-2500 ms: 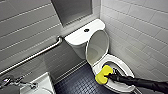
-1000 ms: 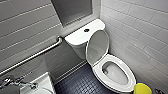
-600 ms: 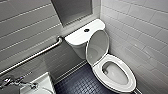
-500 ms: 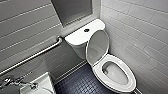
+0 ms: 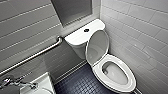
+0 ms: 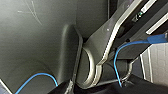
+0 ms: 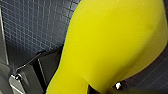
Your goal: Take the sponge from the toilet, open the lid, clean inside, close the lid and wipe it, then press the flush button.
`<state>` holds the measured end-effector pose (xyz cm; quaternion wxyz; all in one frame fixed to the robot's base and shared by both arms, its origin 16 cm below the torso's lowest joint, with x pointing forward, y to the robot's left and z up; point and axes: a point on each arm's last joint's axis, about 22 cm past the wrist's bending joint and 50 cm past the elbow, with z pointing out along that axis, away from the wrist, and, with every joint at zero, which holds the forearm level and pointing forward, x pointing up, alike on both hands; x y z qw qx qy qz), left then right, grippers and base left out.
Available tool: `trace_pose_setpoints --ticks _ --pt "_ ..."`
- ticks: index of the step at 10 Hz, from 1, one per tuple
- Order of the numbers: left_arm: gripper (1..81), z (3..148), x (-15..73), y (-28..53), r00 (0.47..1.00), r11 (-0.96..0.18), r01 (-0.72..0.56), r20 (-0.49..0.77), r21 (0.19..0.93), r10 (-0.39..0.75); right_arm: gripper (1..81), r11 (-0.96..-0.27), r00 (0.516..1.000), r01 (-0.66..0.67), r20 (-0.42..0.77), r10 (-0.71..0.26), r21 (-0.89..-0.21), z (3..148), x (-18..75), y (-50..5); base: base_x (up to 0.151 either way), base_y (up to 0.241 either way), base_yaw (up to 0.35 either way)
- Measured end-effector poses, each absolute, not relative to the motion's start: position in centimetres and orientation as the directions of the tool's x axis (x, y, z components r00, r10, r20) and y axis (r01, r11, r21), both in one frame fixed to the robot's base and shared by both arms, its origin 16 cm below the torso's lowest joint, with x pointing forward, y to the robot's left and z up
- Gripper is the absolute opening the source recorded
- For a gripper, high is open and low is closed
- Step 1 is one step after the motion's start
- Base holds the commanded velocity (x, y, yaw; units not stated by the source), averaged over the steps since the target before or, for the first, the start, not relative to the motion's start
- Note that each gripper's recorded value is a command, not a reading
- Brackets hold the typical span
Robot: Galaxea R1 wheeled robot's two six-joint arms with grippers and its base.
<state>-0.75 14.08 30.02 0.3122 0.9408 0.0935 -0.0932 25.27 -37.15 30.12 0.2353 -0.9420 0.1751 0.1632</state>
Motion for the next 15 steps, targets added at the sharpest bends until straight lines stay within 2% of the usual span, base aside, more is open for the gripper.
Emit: trace_pose_setpoints --ticks 4,5,8,13,15 --pt "81.1 28.7 6.6 14.7 0.987 -0.767 0.121 -0.159 0.630 0.025 1.0 -0.773 0.863 -0.478 -0.384 -0.328 -0.416 31.2 16.7 -35.3 0.000 0.000 0.000" --pt "81.1 28.6 7.7 15.2 0.989 -0.768 0.109 -0.143 0.631 0.023 1.0 -0.776 0.859 -0.481 -0.397 -0.323 -0.409 31.2 15.3 -35.1 0.000 0.000 0.000" --pt "81.1 28.1 9.9 17.1 0.993 -0.779 0.083 -0.122 0.621 0.008 1.0 -0.756 0.863 -0.478 -0.398 -0.312 -0.446 30.3 13.4 -32.2 0.000 0.000 0.000" --pt "81.1 32.2 12.9 18.3 0.992 -0.764 0.079 -0.125 0.640 -0.002 1.0 -0.751 0.826 -0.515 -0.472 -0.307 -0.413 33.5 6.2 -30.1 0.000 0.000 0.000" --pt "81.1 32.4 15.4 18.8 0.995 -0.766 0.064 -0.097 0.639 0.003 1.0 -0.749 0.832 -0.510 -0.462 -0.306 -0.422 33.6 6.3 -29.6 0.000 0.000 0.000"
